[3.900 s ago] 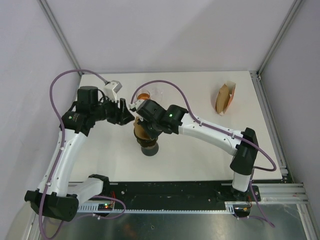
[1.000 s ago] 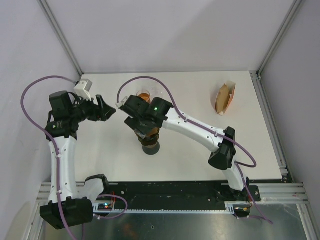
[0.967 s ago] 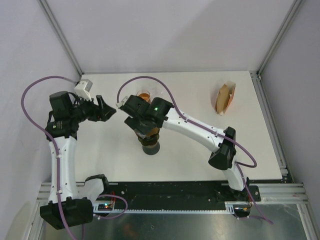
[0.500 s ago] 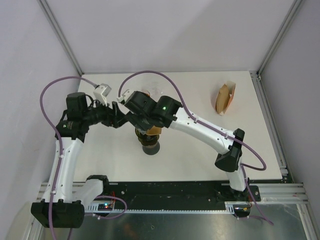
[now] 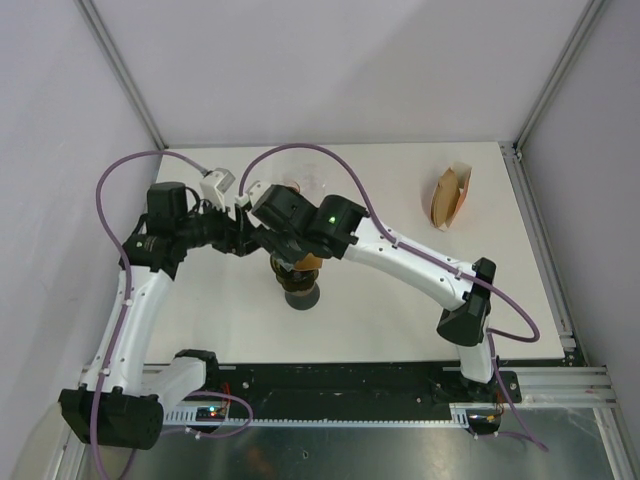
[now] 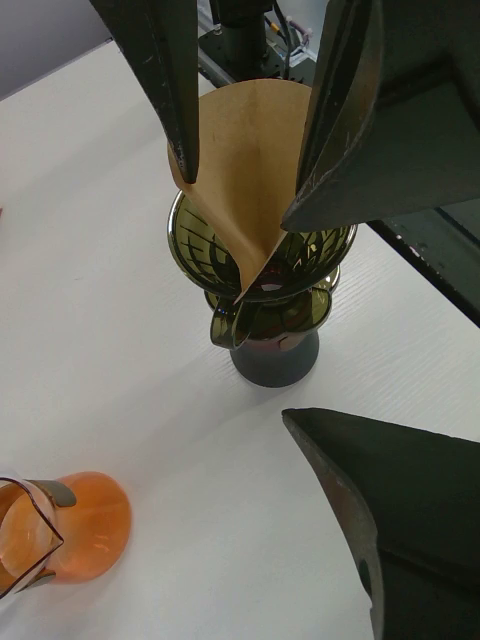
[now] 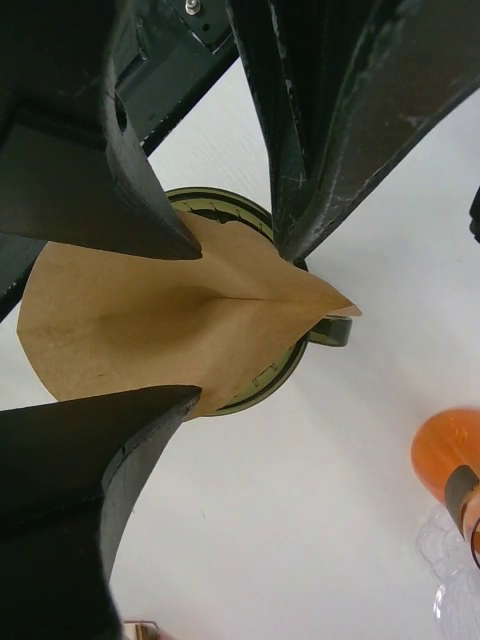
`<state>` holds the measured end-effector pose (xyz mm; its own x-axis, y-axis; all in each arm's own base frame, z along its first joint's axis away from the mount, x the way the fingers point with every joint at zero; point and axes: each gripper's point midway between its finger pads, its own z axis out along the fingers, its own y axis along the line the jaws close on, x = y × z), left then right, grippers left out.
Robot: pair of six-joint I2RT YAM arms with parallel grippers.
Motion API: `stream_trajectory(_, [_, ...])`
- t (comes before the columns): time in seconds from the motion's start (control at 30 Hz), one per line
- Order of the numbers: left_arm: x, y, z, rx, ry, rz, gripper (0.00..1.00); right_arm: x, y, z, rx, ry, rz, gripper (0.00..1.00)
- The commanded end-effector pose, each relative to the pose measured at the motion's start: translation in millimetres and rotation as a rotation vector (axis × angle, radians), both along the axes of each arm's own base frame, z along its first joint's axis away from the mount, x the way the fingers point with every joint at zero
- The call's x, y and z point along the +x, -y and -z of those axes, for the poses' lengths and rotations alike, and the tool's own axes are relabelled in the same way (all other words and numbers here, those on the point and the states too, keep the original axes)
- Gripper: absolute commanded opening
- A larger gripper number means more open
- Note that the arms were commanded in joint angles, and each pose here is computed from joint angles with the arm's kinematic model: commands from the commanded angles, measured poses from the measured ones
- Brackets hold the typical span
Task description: Place the coffee filter in the dripper
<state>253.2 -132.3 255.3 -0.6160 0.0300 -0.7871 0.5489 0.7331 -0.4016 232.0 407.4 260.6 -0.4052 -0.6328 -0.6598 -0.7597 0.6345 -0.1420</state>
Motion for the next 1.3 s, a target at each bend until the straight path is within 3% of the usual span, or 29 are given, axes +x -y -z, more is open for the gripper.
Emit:
stream_trajectory(0.0, [4, 5, -14, -0.013, 0.036, 0.009, 0.75, 0, -1, -39, 0.103, 0.064, 0.002, 0.58])
stream_trajectory(0.33, [6, 7, -16, 0.001, 0.053, 0.012, 0.74, 15, 32, -76, 0.216, 0.185, 0.115, 0.60])
stream_trajectory(0.47, [7, 7, -20, 0.004, 0.065, 0.014, 0.74, 27, 51, -69, 0.286, 0.154, 0.169, 0.61])
stream_trajectory(0.63, [9, 7, -19, 0.000, 0.056, 0.014, 0.74, 18, 45, -56, 0.393, 0.076, 0.072, 0.63])
stream_trajectory(0.97, [12, 8, -47, -0.011, 0.124, 0.011, 0.75, 28, 39, -19, 0.380, 0.024, 0.078, 0.64])
stream_trajectory(1.27, [16, 15, -21, -0.005, 0.052, 0.020, 0.75, 29, 26, 7, 0.301, 0.030, 0.084, 0.65])
